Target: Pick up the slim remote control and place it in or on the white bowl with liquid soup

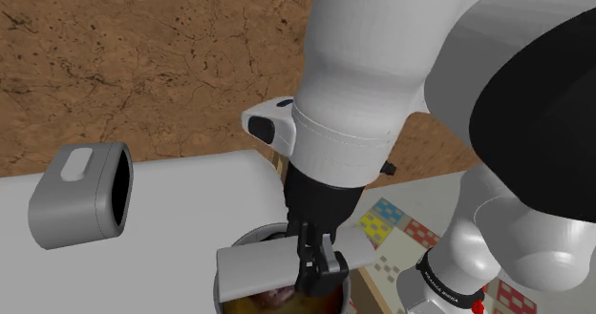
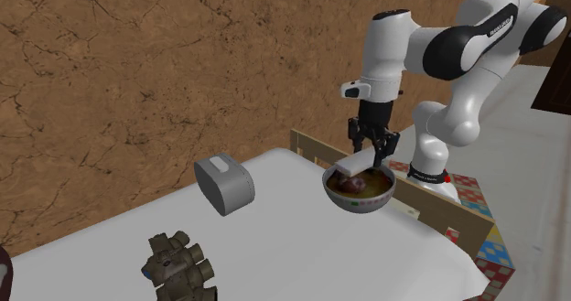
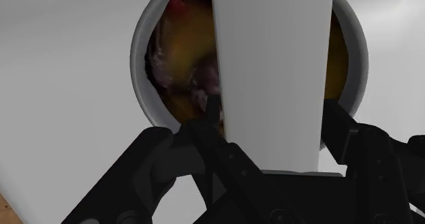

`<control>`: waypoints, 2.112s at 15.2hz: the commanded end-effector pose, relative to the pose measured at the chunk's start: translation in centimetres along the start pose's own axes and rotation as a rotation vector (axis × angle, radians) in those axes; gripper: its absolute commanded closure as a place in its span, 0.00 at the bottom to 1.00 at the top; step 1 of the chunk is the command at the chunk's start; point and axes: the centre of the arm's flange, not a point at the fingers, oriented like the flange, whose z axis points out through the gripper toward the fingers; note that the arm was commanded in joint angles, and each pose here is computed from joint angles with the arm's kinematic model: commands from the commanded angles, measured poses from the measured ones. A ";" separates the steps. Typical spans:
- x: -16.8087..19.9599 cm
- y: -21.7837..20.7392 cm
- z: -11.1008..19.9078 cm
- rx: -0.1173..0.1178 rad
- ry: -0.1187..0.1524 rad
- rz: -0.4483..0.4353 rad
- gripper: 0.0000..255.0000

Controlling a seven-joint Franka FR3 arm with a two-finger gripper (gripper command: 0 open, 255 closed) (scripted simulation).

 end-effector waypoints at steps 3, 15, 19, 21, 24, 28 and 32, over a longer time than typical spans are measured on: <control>0.0 0.1 2.1 0.000 0.001 0.000 1.00; 0.0 0.1 5.5 0.000 0.001 0.000 1.00; -0.1 0.1 5.6 0.000 0.001 0.000 0.00; -0.1 0.1 5.5 0.000 0.000 0.000 0.00; 0.0 0.1 4.2 0.000 0.001 0.000 0.00; 0.0 0.1 0.5 0.000 0.001 0.000 0.00; 0.0 0.1 0.5 0.000 0.001 0.000 0.00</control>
